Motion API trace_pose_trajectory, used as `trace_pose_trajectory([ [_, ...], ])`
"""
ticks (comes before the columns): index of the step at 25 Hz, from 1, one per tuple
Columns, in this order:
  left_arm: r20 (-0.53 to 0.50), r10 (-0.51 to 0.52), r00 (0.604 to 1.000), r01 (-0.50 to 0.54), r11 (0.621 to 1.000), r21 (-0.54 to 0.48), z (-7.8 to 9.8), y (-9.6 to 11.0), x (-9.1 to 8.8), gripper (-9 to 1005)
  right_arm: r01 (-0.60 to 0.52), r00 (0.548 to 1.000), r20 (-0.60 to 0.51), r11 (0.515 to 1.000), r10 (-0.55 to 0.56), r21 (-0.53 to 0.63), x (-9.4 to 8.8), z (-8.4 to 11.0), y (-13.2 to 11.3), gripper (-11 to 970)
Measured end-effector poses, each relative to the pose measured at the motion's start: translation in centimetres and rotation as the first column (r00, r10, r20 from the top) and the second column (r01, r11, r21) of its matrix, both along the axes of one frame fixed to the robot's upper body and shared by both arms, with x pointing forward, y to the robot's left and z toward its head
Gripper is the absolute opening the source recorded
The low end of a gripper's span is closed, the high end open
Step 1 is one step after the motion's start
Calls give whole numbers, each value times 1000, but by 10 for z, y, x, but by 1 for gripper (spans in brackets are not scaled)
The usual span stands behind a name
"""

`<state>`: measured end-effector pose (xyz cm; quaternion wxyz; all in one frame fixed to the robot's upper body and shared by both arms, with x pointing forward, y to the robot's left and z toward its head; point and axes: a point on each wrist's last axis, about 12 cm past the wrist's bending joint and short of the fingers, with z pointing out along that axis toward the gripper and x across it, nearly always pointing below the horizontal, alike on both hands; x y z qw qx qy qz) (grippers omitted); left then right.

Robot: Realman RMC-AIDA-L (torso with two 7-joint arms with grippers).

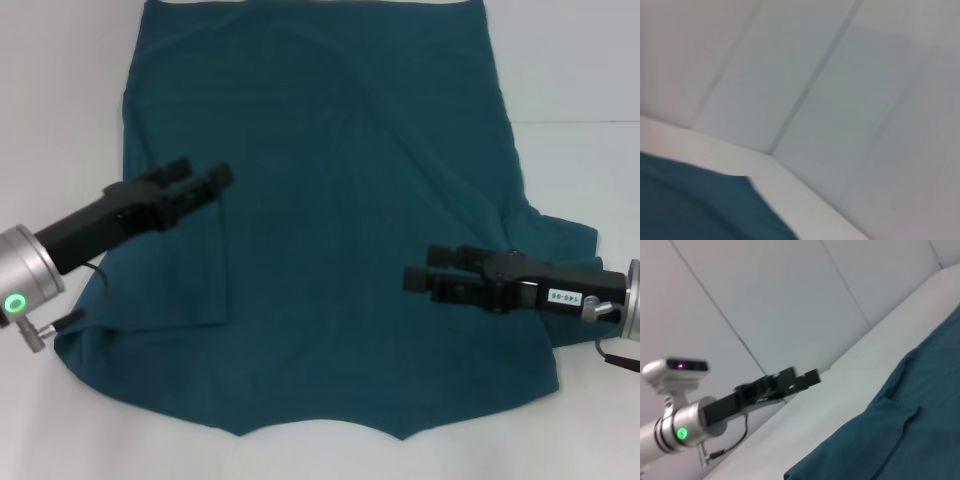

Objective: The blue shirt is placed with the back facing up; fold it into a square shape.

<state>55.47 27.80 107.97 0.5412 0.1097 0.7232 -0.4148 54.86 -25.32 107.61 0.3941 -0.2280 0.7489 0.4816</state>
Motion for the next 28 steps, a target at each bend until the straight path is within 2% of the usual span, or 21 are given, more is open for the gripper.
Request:
trace_pose_trajectory([
  [3, 71, -105, 992, 101, 994, 50, 1, -11, -7, 882, 26, 999, -42, 1000, -26, 12, 1, 2, -6, 924],
  [8, 87, -234, 968, 218, 962, 163, -4, -22, -13, 887, 104, 987, -127, 995, -103, 2, 6, 3, -16, 924],
  [15, 67, -371, 926, 336, 893, 299, -11, -31, -19, 888, 247, 946, -224, 968, -233, 36, 9, 8, -41, 924],
  [21, 59, -439, 897, 396, 855, 335, -11, -34, -24, 888, 370, 878, -342, 928, -334, 43, 8, 11, -69, 925],
  [28, 61, -438, 897, 394, 854, 339, -11, -33, -24, 887, 467, 793, -441, 884, -420, -2, 7, 14, -100, 925],
])
